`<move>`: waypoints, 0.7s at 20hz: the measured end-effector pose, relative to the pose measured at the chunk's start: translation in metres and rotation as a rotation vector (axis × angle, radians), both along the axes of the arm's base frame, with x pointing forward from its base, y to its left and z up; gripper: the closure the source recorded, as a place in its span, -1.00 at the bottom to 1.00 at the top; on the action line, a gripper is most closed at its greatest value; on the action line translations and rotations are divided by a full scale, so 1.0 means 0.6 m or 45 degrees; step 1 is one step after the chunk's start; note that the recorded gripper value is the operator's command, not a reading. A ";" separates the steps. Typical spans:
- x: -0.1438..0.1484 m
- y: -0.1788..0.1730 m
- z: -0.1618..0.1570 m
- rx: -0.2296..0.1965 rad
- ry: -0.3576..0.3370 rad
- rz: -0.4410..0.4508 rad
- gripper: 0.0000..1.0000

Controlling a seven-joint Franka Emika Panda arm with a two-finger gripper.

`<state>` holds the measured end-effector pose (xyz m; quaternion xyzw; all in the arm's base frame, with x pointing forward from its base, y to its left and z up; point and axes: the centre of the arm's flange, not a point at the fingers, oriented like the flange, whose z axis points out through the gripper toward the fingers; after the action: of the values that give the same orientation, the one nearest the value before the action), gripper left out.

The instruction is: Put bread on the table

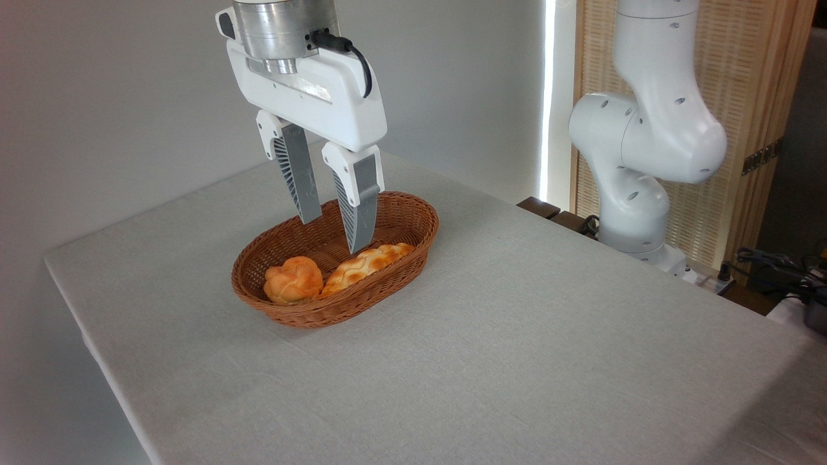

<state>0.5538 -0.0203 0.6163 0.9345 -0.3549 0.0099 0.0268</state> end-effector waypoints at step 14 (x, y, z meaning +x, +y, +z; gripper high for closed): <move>-0.031 -0.028 0.038 -0.001 -0.023 -0.043 -1.00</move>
<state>0.5351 -0.0374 0.6390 0.9282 -0.3709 0.0180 0.0241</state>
